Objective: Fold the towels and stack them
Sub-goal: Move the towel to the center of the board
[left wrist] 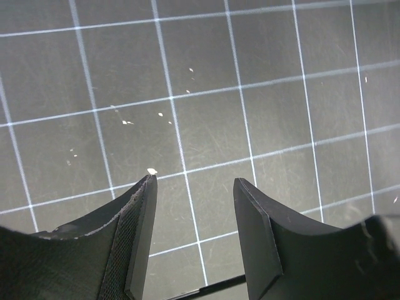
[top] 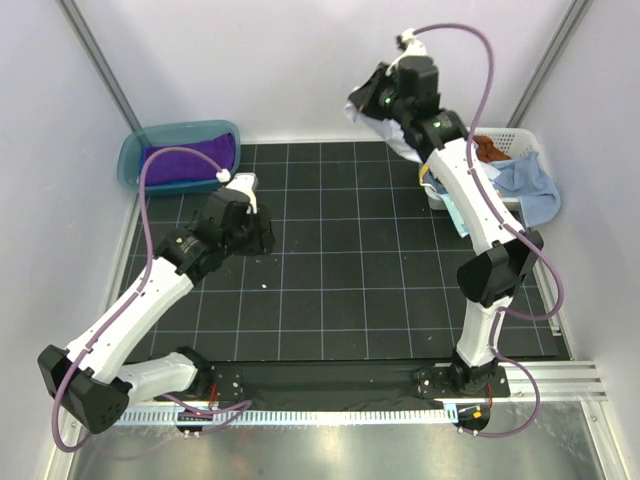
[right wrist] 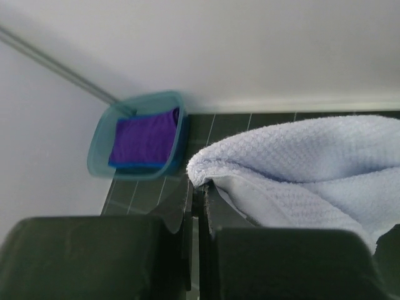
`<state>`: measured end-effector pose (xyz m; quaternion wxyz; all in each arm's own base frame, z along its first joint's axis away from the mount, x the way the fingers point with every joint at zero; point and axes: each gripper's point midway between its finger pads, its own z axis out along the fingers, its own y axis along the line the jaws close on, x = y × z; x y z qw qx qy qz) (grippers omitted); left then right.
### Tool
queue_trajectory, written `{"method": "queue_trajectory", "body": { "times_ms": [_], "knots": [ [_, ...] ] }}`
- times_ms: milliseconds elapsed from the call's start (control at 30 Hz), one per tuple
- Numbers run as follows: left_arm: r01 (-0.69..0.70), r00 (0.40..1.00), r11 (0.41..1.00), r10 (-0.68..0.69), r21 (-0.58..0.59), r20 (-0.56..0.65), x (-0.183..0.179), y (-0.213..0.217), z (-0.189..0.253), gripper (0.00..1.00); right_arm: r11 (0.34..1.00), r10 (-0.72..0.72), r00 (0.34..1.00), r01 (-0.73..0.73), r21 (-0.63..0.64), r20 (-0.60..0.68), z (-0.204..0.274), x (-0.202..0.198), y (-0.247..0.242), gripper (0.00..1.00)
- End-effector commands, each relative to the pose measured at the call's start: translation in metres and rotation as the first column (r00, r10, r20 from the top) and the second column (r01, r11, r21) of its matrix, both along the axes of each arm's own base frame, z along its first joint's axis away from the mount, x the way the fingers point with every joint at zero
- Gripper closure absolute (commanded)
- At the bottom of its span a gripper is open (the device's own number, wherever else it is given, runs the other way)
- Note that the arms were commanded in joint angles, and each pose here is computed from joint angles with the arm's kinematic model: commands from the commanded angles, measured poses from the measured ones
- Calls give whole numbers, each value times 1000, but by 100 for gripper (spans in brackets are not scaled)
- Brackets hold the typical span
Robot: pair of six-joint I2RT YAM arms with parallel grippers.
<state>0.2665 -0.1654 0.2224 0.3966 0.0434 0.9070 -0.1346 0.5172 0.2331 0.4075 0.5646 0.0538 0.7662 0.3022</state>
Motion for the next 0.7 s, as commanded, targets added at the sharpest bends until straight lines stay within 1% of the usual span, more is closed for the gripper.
{"method": "queue_trajectory", "body": {
  "times_ms": [0,67,100,167,200,267,300,367,400,433,467,500,567,600,633,667],
  "knots": [
    [-59,997,995,62,-81,40,6,9,19,44,992,128,991,-127,-7,39,5,-42,36,99],
    [-100,994,990,105,-98,43,9,17,22,44,983,180,983,-180,-26,26,-9,-62,61,99],
    [-118,991,988,123,-101,44,11,21,22,44,980,196,980,-196,-36,-20,-32,-75,69,99],
    [-152,986,981,160,-119,55,12,28,26,43,969,243,969,-244,-31,-41,-48,-93,85,99],
    [-174,982,977,182,-125,57,15,33,27,42,961,261,960,-268,-66,-97,-79,-111,100,99],
    [-190,979,971,198,-143,48,16,35,27,41,951,285,953,-294,-91,-106,-93,-139,112,99],
    [-198,977,969,207,-147,46,17,37,26,41,940,290,941,-314,-132,-172,-132,-162,120,99],
    [-198,978,969,204,-149,30,18,35,21,40,932,317,930,-342,-123,-183,-148,-190,127,99],
    [-197,979,969,202,-149,17,18,34,17,40,925,317,912,-357,-127,-260,-186,-209,124,99],
    [-194,980,969,198,-151,7,18,32,13,40,912,349,893,-394,-116,-284,-199,-231,134,99],
    [-183,983,970,184,-159,-10,17,28,9,40,905,365,884,-411,-113,-292,-206,-244,136,99],
    [-179,984,971,175,-158,-35,18,25,0,40,892,364,870,-428,-143,-334,-226,-261,135,99],
    [-168,985,971,160,-172,-60,18,19,-8,40,856,358,853,-463,-231,-380,-247,-299,138,99],
    [-164,985,968,150,-189,-84,17,14,-17,39,844,355,842,-476,-248,-407,-259,-314,137,99],
    [-151,986,968,133,-201,-100,16,10,-21,39,815,388,822,-517,-261,-418,-264,-341,144,99],
    [-148,986,968,128,-203,-110,15,8,-26,39,808,374,821,-517,-283,-432,-271,-351,140,97]
  ]
}}
